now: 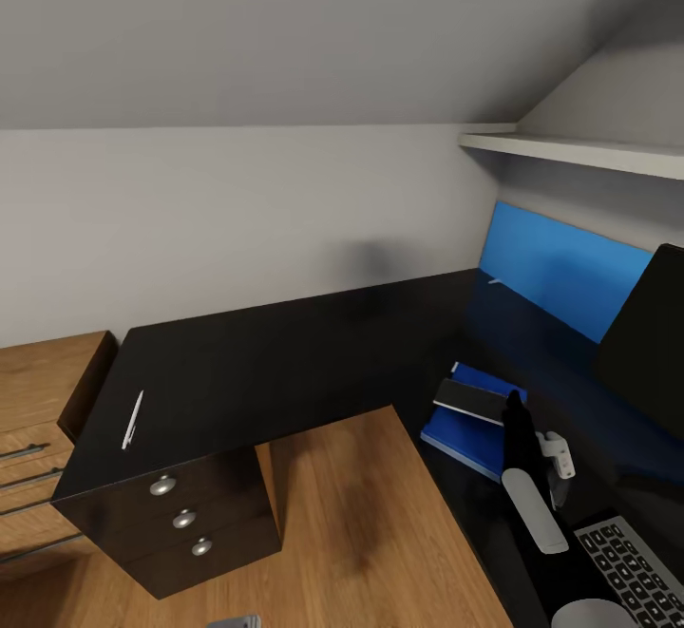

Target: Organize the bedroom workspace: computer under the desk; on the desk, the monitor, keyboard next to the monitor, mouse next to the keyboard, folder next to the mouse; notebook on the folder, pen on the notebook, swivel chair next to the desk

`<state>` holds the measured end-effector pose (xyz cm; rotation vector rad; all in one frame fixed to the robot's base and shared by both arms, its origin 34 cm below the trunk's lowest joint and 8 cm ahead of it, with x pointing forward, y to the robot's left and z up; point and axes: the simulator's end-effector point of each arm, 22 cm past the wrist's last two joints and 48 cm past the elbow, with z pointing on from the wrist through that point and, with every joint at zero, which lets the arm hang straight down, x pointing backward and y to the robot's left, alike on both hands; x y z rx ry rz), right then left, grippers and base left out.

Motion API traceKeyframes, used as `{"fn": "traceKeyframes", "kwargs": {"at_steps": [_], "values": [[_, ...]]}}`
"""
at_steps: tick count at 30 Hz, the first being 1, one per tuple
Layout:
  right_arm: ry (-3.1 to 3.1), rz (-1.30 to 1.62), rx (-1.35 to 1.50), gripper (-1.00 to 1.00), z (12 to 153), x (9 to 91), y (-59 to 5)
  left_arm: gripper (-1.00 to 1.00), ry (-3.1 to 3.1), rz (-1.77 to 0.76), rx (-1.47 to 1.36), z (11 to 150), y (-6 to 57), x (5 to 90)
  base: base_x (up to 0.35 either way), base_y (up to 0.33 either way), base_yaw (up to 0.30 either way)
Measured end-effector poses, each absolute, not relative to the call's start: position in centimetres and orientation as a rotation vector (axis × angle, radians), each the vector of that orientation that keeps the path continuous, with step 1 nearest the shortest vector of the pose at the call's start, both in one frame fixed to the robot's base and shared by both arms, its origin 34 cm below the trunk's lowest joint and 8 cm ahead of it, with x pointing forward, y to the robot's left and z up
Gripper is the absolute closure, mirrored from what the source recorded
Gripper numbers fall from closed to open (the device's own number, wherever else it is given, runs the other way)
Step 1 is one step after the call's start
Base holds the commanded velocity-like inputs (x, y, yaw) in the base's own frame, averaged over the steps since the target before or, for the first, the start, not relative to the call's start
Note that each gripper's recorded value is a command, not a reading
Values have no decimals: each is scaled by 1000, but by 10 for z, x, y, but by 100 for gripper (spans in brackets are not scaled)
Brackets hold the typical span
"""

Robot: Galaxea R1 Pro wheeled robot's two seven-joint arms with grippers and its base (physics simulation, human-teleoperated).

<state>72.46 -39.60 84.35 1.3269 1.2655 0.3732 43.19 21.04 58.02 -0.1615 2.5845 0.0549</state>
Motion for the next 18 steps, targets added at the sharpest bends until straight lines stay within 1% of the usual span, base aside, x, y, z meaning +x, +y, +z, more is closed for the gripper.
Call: {"fn": "traceKeyframes", "kwargs": {"at_steps": [18], "values": [[1202,347,1327,-100,854,721,-409,-100,2585,56,-162,580,211,432,0,0,0]]}}
